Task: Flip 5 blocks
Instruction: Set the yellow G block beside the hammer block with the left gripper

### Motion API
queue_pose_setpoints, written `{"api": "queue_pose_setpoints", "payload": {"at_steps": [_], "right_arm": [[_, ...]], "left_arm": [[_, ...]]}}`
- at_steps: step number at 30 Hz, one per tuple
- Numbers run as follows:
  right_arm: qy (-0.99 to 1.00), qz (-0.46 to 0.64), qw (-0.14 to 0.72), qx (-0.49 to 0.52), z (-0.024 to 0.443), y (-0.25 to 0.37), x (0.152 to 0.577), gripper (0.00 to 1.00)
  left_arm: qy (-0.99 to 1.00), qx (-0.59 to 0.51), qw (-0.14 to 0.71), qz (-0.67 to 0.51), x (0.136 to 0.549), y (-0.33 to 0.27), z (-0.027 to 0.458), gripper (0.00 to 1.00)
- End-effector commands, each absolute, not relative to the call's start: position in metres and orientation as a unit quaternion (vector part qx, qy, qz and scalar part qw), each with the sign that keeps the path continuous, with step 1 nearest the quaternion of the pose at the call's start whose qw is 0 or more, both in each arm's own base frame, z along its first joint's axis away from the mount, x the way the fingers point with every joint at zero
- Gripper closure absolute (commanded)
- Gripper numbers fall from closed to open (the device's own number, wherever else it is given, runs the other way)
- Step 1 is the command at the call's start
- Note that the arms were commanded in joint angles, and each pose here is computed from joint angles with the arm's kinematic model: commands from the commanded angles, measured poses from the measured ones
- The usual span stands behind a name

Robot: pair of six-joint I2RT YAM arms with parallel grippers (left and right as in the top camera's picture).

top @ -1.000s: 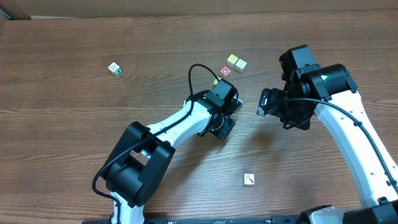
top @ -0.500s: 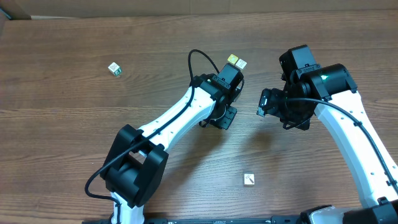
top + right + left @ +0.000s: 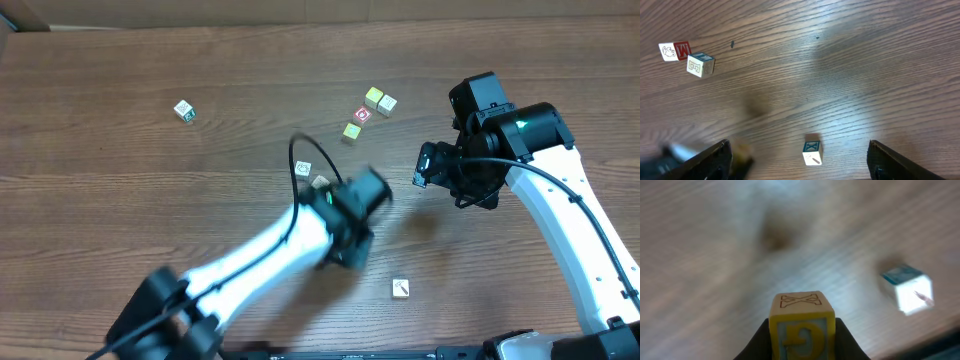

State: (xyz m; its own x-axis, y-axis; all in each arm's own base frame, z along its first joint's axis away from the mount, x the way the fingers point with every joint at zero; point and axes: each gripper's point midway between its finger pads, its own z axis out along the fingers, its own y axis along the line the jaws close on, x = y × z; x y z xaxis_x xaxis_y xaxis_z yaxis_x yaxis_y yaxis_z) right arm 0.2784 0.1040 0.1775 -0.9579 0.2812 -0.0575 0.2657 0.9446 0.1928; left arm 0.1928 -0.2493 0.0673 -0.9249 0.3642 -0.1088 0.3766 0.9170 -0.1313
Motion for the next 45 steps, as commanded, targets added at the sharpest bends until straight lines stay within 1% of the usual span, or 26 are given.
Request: {"api": "queue_pose_setpoints", "payload": {"at_steps": [1,7,14,19,26,37,41,45], "right_arm": [[0.983,0.100,0.074,0.135,0.194,0.103,0.283,0.13],[0.983,0.099,0.071,0.135,0.194,0.103,0.282,0.13],[0.984,0.096,0.066,0.134,0.193,0.102,0.279,0.13],[0.985,0.093,0.060,0.133,0.193,0.101,0.276,0.13],[0.985,0.093,0.058,0.132,0.193,0.101,0.275,0.13],[0.986,0.093,0.058,0.129,0.193,0.101,0.275,0.13],[0.986,0.092,0.058,0.129,0.193,0.101,0.275,0.13],[0.986,0.092,0.056,0.129,0.192,0.100,0.274,0.13]], "left_arm": [[0.987,0.122,0.037,-0.099,0.154,-0.261,0.060,0.96],[0.987,0.071,0.041,-0.136,0.130,-0.288,0.047,0.96],[0.990,0.007,0.065,-0.122,0.139,-0.283,0.044,0.96],[0.991,0.022,0.057,-0.115,0.138,-0.288,0.030,0.96],[0.993,0.040,0.016,-0.107,0.126,-0.295,0.003,0.96],[0.993,0.044,0.019,-0.110,0.129,-0.296,0.003,0.96],[0.992,0.048,0.026,-0.114,0.131,-0.298,0.004,0.93],[0.991,0.053,0.030,-0.117,0.133,-0.300,0.004,0.84]]}}
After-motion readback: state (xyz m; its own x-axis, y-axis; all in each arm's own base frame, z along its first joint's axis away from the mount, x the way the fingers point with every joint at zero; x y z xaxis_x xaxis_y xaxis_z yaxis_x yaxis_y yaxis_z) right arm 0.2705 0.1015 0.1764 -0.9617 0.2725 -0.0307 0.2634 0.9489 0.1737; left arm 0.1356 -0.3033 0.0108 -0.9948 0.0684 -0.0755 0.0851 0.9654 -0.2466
